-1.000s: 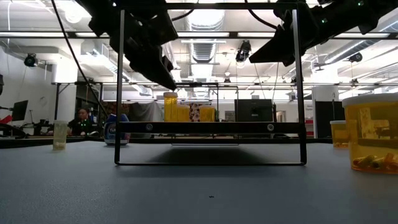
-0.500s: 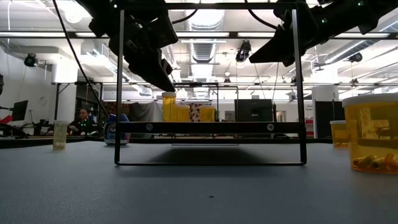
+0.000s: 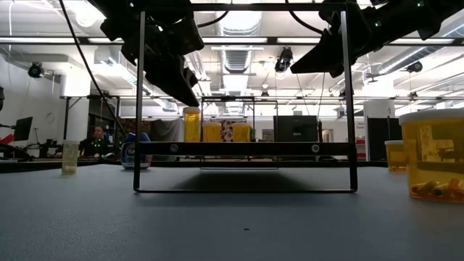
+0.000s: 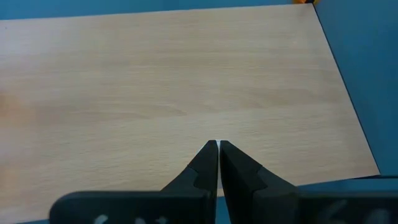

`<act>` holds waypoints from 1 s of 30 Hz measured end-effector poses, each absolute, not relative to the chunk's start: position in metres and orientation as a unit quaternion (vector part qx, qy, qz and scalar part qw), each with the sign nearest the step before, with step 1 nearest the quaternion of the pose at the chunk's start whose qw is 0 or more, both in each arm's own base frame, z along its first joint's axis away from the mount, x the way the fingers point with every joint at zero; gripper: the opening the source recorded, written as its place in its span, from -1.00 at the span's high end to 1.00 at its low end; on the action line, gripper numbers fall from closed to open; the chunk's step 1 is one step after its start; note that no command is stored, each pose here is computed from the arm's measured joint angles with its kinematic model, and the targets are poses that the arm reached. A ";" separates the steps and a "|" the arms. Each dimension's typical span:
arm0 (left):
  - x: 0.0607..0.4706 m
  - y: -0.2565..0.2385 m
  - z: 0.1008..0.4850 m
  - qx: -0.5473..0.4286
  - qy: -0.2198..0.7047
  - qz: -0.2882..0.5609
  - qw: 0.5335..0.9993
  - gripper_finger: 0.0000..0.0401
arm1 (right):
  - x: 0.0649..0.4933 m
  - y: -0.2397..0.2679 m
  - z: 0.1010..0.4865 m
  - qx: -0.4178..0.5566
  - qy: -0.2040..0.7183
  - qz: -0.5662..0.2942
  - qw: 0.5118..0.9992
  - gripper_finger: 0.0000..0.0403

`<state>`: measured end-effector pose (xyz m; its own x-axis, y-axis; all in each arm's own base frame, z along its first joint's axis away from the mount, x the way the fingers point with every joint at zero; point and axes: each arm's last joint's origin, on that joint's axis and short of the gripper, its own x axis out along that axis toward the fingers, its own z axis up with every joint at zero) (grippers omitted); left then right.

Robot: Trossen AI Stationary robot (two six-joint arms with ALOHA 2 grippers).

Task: Pick and place medicine bottles onto shelf by color
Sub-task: Put the small orange pill bottle on the shelf, then put the big orange pill bottle on the shelf aligned with the big orange pill bottles

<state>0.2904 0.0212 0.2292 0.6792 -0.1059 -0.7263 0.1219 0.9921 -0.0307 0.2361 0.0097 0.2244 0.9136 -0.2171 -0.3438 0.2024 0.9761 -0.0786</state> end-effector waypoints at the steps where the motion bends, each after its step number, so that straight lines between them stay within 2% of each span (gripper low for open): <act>1: 0.290 0.021 0.229 0.010 0.396 -0.062 0.916 1.00 | 0.236 0.010 0.224 -0.021 0.178 -0.107 0.978 0.96; 13: 0.291 0.021 0.244 0.030 0.370 -0.067 0.926 1.00 | 0.237 0.010 0.226 -0.016 0.175 -0.108 0.979 0.96; 21: 0.284 0.021 0.264 0.067 0.321 -0.074 0.942 1.00 | 0.241 0.010 0.238 0.011 0.158 -0.121 0.980 0.96; 30: 0.263 0.019 0.285 0.109 0.267 -0.078 0.954 1.00 | 0.242 0.009 0.255 0.045 0.231 -0.138 0.962 0.96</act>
<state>0.2631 0.0187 0.2853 0.8448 -0.0913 -0.5273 0.2075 0.9641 0.1655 0.2416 0.0094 0.2552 0.8548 -0.2455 -0.4573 0.2870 0.9577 0.0224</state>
